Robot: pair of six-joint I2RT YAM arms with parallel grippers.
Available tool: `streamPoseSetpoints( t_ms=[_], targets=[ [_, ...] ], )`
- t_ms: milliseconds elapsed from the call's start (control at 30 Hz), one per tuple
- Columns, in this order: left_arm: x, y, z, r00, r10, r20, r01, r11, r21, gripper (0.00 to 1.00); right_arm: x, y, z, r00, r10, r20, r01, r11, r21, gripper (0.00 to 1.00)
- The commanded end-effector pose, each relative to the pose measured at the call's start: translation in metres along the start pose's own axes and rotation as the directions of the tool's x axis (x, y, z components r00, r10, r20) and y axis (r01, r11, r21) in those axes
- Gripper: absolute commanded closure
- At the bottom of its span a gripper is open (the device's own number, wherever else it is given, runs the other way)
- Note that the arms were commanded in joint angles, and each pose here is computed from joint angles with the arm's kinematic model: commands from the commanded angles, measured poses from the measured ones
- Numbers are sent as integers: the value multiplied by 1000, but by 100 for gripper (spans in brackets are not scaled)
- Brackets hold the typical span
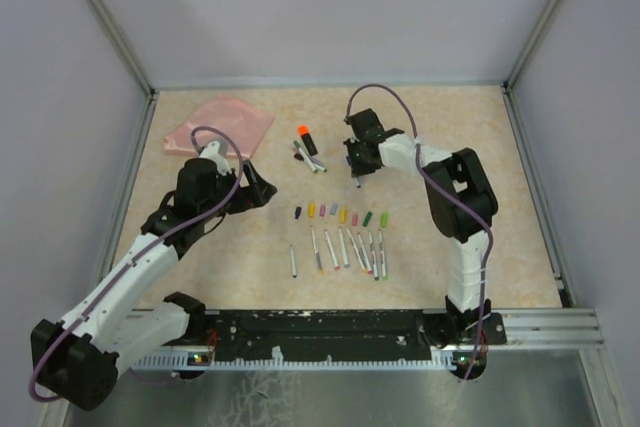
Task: Open the pen caps
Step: Pick up the pen from the center of the board.
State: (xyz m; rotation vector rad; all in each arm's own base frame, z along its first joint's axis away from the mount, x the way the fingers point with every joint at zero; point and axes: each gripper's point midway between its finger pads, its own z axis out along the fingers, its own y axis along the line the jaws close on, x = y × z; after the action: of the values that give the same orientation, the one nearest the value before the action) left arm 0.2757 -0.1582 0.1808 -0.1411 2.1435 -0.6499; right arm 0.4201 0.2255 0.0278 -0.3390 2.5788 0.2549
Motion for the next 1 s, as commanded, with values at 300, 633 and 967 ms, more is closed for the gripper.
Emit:
streamPoseSetpoints(
  t_ms=[300, 633, 967],
  targets=[
    [1, -10, -5, 999, -43, 3, 43, 997, 59, 5, 9, -8, -10, 1000, -12, -15, 12, 1000, 16, 88],
    [-2, -12, -4, 999, -47, 9, 47, 997, 58, 5, 0, -9, 1, 999, -43, -33, 44, 999, 31, 85],
    [-4, -12, 5, 999, -40, 10, 40, 998, 57, 4, 4, -13, 11, 996, -66, -66, 69, 996, 57, 82]
  ],
)
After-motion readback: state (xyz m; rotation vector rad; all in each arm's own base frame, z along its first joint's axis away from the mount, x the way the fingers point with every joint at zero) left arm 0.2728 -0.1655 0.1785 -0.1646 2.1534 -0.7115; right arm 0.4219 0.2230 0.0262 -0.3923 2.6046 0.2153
